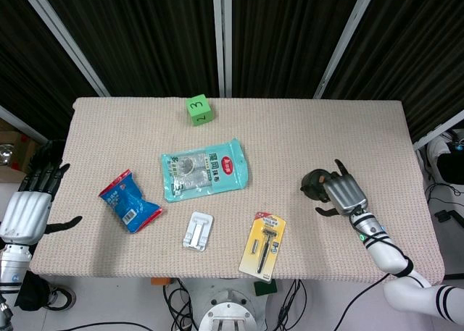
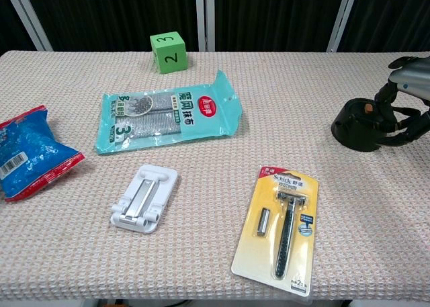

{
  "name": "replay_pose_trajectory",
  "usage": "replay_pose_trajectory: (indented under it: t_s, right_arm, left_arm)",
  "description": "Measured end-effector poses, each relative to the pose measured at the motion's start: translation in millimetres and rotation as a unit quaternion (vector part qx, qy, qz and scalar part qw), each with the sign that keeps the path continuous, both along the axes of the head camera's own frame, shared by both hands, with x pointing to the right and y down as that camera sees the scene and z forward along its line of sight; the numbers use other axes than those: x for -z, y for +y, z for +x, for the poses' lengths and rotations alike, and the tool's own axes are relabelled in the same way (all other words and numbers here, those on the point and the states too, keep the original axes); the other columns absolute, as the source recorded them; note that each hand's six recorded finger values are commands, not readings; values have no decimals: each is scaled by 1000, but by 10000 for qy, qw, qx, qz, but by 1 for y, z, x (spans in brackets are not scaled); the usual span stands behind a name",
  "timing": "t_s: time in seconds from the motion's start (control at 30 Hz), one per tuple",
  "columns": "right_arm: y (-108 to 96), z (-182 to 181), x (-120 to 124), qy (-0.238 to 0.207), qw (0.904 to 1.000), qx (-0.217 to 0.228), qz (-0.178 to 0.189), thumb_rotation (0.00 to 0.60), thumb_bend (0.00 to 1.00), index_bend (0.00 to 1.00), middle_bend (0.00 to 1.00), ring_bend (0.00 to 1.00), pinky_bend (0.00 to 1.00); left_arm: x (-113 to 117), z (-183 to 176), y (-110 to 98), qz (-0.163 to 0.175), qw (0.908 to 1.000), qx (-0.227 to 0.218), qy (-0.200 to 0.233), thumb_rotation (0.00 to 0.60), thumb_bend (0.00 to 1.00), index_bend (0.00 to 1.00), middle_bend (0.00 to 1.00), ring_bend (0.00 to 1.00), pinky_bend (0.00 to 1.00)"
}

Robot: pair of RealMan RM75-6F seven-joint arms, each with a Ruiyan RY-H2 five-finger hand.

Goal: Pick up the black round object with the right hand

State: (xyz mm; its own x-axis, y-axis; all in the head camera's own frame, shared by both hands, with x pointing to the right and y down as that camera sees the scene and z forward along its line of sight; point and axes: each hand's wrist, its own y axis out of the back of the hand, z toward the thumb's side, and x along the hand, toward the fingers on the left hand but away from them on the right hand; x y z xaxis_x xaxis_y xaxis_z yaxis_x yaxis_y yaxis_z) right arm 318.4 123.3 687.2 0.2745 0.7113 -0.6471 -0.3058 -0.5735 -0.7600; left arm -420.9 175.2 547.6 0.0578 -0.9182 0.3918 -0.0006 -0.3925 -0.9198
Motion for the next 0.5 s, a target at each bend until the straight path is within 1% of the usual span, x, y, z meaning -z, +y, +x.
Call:
replay_pose_trajectory:
  t_s: [0.13,0.27,0.33,0.43,0.5]
  right_arm:
    - [2,-2,-3,-20,10000,58,-39,377,179,629,453,308,41]
    - [3,-2,-5,-31,9999,76,-69,375,182,633,469,318,47]
    - [4,-2,-5,-34,9999,72,-76,375,183,633,474,332,68]
    - [5,-2,-5,-35,9999,90,-87,375,187,635,485,346,172]
    - [6,-3,-5,-36,9999,102,-94,374,188,640,496,355,209]
  left_arm:
    - [0,0,0,1,10000,-1,5,508,0,61,23,19,131]
    - [0,0,0,-12,10000,1,5,515,0,61,23,20,131]
    - [0,0,0,-14,10000,0,5,515,0,61,23,20,132]
    - [0,-1,0,-15,10000,1,6,515,0,61,23,19,132]
    - [-1,-1,0,-24,10000,1,7,515,0,61,23,20,132]
